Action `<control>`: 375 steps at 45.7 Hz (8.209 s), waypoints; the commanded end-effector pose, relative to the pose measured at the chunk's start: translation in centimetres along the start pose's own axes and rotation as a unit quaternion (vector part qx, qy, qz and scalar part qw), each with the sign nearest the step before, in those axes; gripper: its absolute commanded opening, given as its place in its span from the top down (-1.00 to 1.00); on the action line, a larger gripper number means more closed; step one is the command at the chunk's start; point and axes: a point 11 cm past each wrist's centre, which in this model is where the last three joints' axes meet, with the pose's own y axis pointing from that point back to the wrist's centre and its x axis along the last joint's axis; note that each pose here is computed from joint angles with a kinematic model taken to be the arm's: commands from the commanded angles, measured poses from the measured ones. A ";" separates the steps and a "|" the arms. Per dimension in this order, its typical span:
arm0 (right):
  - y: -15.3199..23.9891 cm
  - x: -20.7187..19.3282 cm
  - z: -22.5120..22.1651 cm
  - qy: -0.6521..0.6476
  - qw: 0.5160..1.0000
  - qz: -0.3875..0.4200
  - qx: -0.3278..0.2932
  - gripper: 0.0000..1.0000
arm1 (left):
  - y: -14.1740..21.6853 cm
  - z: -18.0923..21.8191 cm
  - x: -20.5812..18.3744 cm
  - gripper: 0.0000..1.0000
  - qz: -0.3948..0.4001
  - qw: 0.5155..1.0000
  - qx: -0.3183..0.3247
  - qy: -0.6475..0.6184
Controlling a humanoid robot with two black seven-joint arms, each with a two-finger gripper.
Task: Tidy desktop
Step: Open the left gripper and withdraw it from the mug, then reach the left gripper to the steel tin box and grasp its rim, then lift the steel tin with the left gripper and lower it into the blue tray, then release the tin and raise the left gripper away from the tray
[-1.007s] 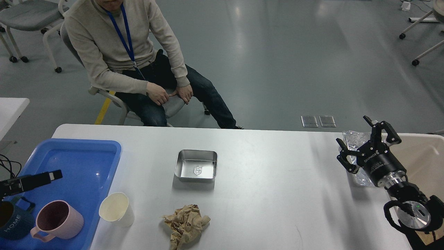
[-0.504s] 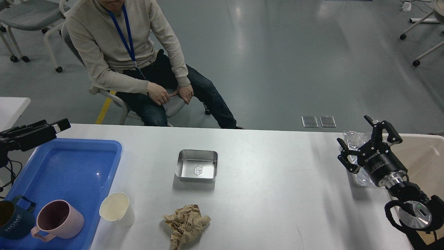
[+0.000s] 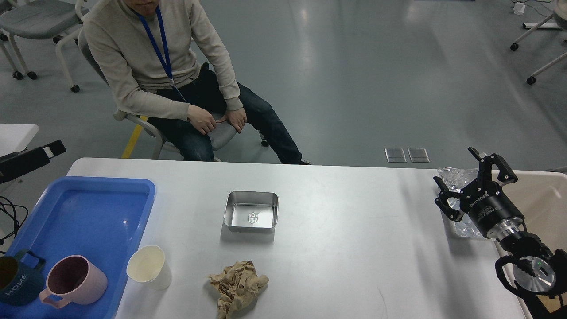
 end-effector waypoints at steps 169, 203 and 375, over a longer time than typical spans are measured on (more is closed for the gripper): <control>0.2 0.1 0.3 -0.003 1.000 0.002 -0.001 -1.00 | -24.1 8.0 -26.1 0.50 -0.249 0.967 -0.044 0.033; 0.2 0.2 0.2 -0.002 1.000 0.003 0.000 -1.00 | -25.0 8.4 -23.0 1.00 -0.242 0.967 -0.073 0.005; 0.3 0.2 0.4 0.004 1.000 0.003 -0.006 -1.00 | -12.5 -13.6 -5.0 -0.86 -0.086 0.983 0.160 0.020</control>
